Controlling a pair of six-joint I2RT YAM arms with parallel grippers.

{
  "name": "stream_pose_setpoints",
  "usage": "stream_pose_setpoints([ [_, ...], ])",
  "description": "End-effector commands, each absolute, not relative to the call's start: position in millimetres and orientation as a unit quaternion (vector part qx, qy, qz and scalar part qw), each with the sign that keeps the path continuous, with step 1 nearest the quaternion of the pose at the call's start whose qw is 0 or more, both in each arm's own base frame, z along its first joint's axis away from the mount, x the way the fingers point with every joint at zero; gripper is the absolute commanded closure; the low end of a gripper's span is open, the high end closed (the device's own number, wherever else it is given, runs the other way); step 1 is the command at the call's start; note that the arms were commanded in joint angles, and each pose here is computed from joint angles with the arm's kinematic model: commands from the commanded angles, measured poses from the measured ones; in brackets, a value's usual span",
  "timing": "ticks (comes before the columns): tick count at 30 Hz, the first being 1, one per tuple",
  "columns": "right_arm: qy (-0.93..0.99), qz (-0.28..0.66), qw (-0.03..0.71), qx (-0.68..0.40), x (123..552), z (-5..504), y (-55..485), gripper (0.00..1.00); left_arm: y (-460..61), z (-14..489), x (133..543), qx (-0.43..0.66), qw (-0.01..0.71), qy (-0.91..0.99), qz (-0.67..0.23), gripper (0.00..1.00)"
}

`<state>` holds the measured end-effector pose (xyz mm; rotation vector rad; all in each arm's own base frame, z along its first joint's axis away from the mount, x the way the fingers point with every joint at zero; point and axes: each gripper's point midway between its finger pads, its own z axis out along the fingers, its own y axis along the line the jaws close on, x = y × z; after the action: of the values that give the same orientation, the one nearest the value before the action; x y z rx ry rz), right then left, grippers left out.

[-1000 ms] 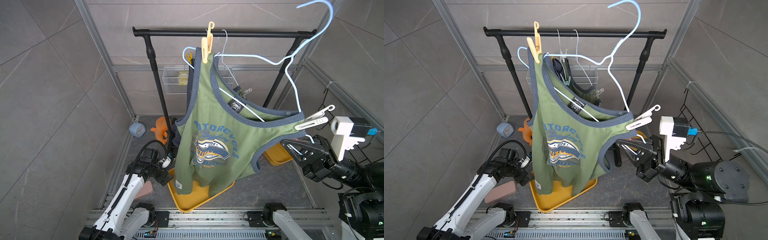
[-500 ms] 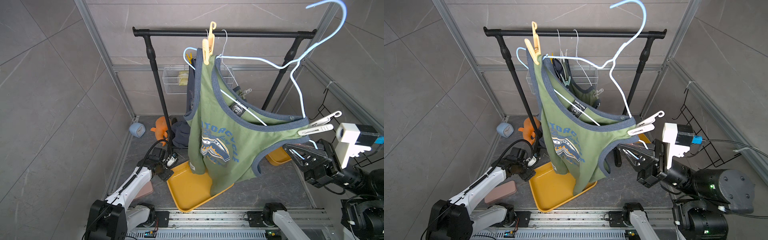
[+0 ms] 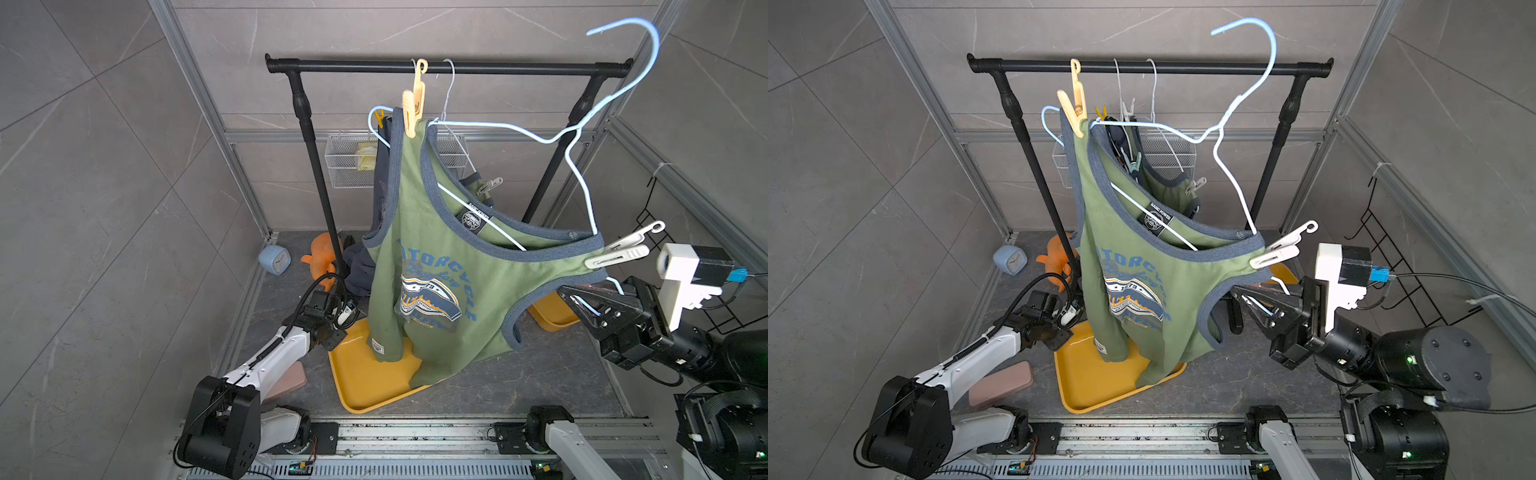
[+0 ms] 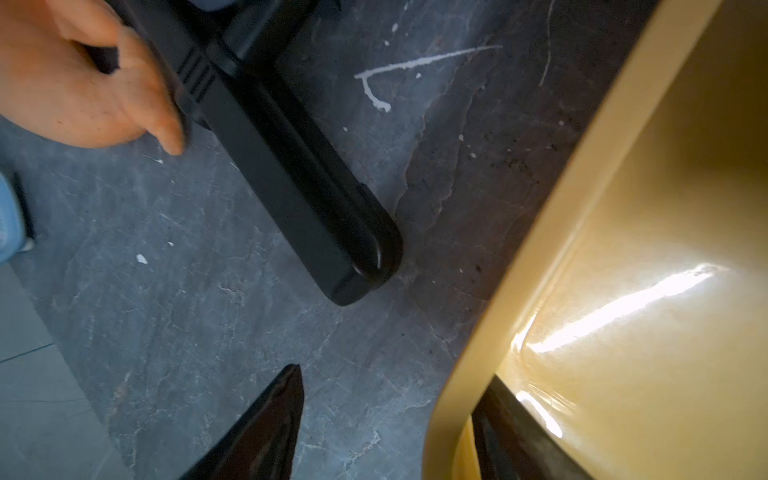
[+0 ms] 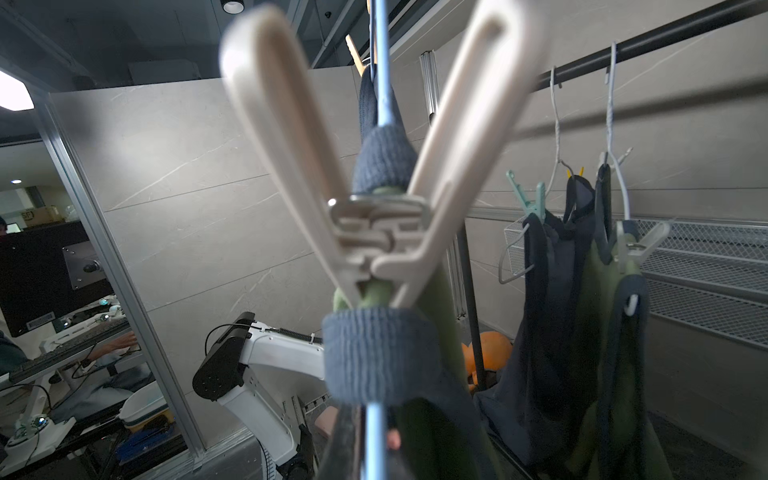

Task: Remove the clothespins securing tank tops to the hanger
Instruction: Adjust the storage box at the center of the board.

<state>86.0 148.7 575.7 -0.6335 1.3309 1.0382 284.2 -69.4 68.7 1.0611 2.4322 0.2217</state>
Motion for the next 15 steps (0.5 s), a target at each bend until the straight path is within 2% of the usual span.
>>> stream_pose_setpoints([
  [1,0.554,0.431,0.65,-0.292,77.5,588.8,147.2,1.0,-71.6,96.5,307.7,0.368,0.294,0.876,0.102,0.29],
  [3,0.554,0.432,0.649,-0.291,77.7,588.7,147.3,1.0,-73.5,102.2,306.5,0.37,0.301,0.873,0.097,0.26],
  [6,0.554,0.434,0.647,-0.293,79.4,587.6,147.8,1.0,-76.5,110.8,297.2,0.385,0.306,0.867,0.085,0.09],
  [8,0.554,0.435,0.646,-0.295,80.8,587.0,148.3,1.0,-78.4,120.4,290.6,0.392,0.315,0.861,0.078,0.01],
  [15,0.55,0.455,0.625,-0.316,81.9,585.9,154.2,1.0,-82.9,166.4,255.2,0.428,0.308,0.849,0.042,0.0],
])
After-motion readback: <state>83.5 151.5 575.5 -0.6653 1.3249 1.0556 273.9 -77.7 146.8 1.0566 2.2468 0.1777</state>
